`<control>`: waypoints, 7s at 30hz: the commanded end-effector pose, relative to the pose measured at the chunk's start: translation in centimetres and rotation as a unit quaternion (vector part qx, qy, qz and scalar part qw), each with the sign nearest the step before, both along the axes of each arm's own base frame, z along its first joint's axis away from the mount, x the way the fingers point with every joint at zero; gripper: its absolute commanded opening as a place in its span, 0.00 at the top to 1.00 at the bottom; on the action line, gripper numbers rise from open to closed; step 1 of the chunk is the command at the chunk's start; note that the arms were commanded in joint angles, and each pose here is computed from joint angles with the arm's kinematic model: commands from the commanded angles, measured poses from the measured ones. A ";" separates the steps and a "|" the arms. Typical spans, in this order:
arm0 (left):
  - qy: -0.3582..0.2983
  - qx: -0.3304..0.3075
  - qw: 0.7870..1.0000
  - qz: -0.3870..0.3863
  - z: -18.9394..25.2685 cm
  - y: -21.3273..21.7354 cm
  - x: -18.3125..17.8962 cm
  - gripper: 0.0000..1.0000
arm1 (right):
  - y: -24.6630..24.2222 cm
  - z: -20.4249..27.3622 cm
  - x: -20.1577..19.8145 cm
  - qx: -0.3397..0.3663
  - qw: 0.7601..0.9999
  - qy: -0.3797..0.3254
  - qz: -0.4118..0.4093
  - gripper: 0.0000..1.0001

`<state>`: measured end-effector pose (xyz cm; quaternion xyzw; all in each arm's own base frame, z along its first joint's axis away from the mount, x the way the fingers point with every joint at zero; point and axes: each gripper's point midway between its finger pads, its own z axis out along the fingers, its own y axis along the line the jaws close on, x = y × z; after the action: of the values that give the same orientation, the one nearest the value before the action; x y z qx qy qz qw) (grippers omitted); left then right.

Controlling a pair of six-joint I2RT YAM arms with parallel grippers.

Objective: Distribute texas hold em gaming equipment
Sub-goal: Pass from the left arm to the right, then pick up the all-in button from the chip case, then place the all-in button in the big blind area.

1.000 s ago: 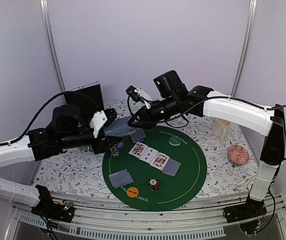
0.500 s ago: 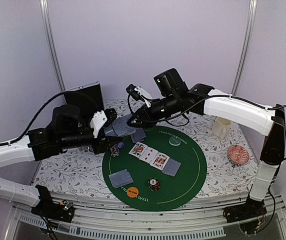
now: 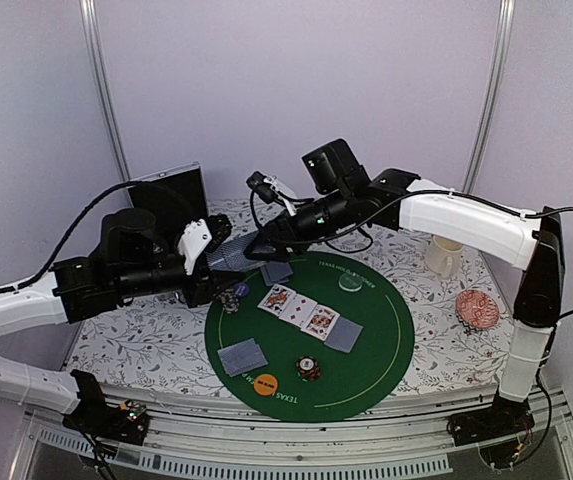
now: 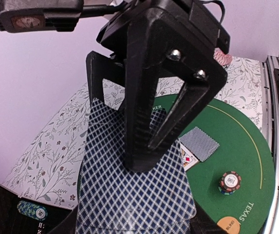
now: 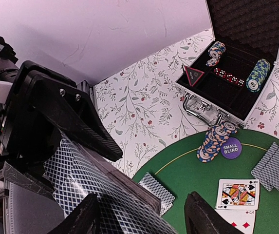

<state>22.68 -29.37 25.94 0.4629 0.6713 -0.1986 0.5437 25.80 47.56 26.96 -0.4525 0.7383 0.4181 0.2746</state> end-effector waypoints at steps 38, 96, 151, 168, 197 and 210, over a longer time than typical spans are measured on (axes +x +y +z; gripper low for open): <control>-0.021 -0.028 0.999 0.018 1.4 0.6 0.6 0.05 | -0.9 1.0 1.0 0.125 0.979 0.159 0.035 0.98; 0.410 -0.164 0.695 0.568 -21.8 28.0 17.2 0.66 | -12.7 -2.4 4.7 0.055 0.985 0.079 -0.140 0.98; 0.356 0.056 0.932 -0.050 -10.6 -5.4 -4.3 1.00 | -15.0 -0.2 3.9 0.032 0.984 0.046 -0.169 0.98; 0.302 0.191 0.901 -0.246 -14.6 -15.4 -13.9 1.00 | -16.6 -0.2 3.9 0.016 0.978 0.036 -0.203 0.98; 0.046 0.325 0.944 -0.043 -19.1 -19.5 -10.8 1.00 | -20.5 -0.2 3.5 0.009 0.969 0.027 -0.246 0.98; 0.079 0.338 0.932 -0.108 -20.9 -20.2 -13.5 0.76 | -21.0 0.3 2.5 0.021 0.968 0.030 -0.247 0.98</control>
<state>11.42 -48.59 5.17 0.6514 0.6983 -0.0179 0.2962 28.87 26.87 26.42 -0.2393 0.8334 0.3573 0.3472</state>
